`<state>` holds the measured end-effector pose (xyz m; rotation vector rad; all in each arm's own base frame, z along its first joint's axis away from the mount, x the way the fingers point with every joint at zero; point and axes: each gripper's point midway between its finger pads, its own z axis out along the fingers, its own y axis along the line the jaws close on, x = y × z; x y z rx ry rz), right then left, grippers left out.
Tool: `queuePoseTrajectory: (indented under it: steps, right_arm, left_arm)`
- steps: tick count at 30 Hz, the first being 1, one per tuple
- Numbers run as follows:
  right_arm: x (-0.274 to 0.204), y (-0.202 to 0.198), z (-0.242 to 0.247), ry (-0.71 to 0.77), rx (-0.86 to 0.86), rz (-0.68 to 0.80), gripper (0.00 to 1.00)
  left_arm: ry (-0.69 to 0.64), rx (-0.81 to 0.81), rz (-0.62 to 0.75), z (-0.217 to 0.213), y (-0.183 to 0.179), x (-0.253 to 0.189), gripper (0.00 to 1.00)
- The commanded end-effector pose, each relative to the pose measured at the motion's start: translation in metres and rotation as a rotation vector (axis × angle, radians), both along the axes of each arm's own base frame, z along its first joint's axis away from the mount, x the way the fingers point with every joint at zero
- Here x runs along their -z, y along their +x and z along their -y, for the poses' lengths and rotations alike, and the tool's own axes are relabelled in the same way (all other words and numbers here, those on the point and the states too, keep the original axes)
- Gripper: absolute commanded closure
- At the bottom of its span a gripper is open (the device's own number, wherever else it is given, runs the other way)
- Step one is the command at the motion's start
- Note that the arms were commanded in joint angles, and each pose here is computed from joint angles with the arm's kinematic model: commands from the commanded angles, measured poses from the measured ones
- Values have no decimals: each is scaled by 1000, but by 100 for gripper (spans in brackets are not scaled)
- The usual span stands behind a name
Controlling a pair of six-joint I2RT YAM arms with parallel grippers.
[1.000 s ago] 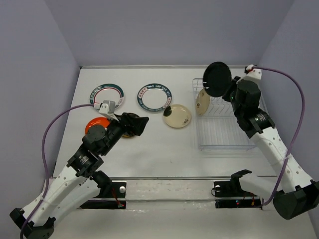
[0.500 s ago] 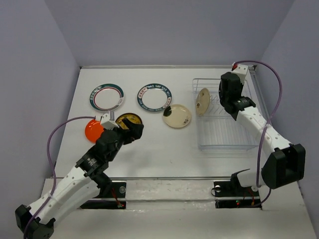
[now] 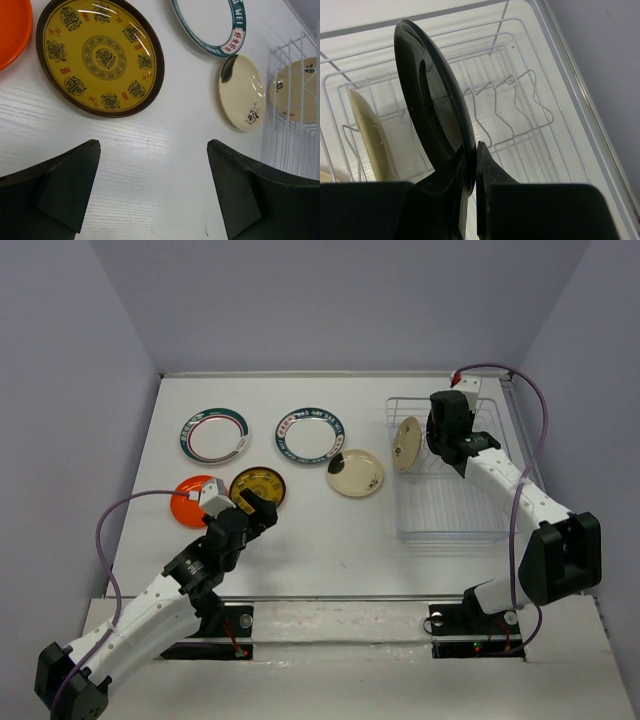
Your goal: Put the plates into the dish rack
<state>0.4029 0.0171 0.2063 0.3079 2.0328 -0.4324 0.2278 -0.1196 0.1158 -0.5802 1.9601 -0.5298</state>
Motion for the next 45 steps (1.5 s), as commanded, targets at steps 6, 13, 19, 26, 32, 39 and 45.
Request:
queuePoseTrajectory:
  steps: [6, 13, 19, 26, 32, 39, 45]
  right_arm:
    - [-21, 10, -11, 24, 12, 69, 93]
    - [16, 6, -15, 58, 16, 10, 93]
    - [15, 9, -25, 108, -23, 25, 58]
    - [-20, -2, -32, 162, -92, 98, 29]
    - [-49, -30, -42, 248, -201, 180, 29]
    - [-75, -49, -59, 332, -313, 246, 28]
    - [-86, -56, -66, 371, -353, 273, 27]
  left_arm:
    - [35, -139, 5, -20, 9, 8, 1]
    - [33, -186, -18, -27, 22, 15, 2]
    - [7, -264, -44, -51, 42, 24, 8]
    - [-15, -319, -59, -57, 57, 33, 17]
    - [3, -310, -117, -53, 60, 51, 30]
    - [16, -329, -149, -57, 52, 64, 36]
    - [20, -320, -197, -53, 52, 80, 39]
